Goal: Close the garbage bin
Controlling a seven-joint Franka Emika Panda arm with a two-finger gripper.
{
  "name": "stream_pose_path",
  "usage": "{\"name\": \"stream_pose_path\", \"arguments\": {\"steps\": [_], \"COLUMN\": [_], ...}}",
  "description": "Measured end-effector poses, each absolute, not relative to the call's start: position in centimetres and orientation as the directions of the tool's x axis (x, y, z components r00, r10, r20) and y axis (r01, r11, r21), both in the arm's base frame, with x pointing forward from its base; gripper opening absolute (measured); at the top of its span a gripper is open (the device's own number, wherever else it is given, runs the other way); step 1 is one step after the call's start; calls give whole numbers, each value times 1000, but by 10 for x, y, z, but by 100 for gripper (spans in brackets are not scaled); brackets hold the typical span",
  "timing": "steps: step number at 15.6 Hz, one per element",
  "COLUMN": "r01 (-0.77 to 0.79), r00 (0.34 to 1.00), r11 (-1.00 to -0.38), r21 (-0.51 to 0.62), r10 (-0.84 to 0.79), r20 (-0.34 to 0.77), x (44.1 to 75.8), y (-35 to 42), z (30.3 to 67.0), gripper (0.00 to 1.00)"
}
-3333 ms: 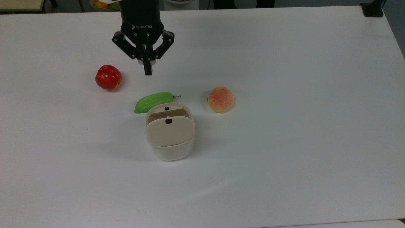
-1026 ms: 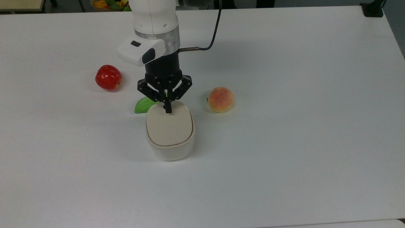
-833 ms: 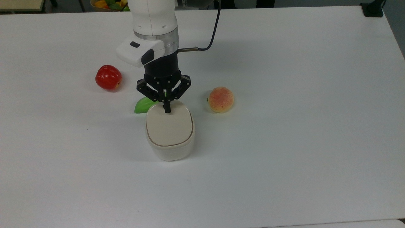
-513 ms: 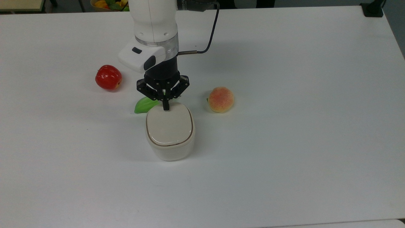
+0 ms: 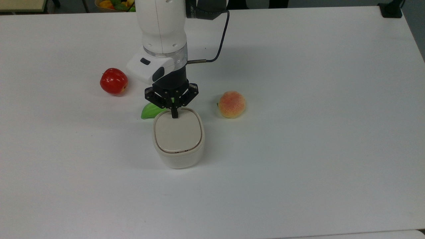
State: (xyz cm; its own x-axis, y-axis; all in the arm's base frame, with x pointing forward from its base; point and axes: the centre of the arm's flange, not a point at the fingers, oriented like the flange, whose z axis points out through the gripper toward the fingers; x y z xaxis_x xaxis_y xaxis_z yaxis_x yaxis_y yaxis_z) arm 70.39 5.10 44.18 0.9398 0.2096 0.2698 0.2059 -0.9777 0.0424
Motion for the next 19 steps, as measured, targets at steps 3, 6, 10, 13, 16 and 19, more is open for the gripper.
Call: {"name": "stream_pose_path", "arguments": {"steps": [3,6,10,13,16,19], "r01": [206,206,206,206,204,202], "r00": [940,940,940,940,938,937], "r11": [-978,-978,-978,-978,-978,-978], "r21": [42,42,42,42,44,46], "r10": [210,210,210,210,208,207], "r20": [268,268,268,269,276,280], "x": [704,704,704,704,704,700], "y": [51,51,51,51,50,49], "z": [440,440,440,441,446,464], "gripper": [1,1,1,1,1,1]}}
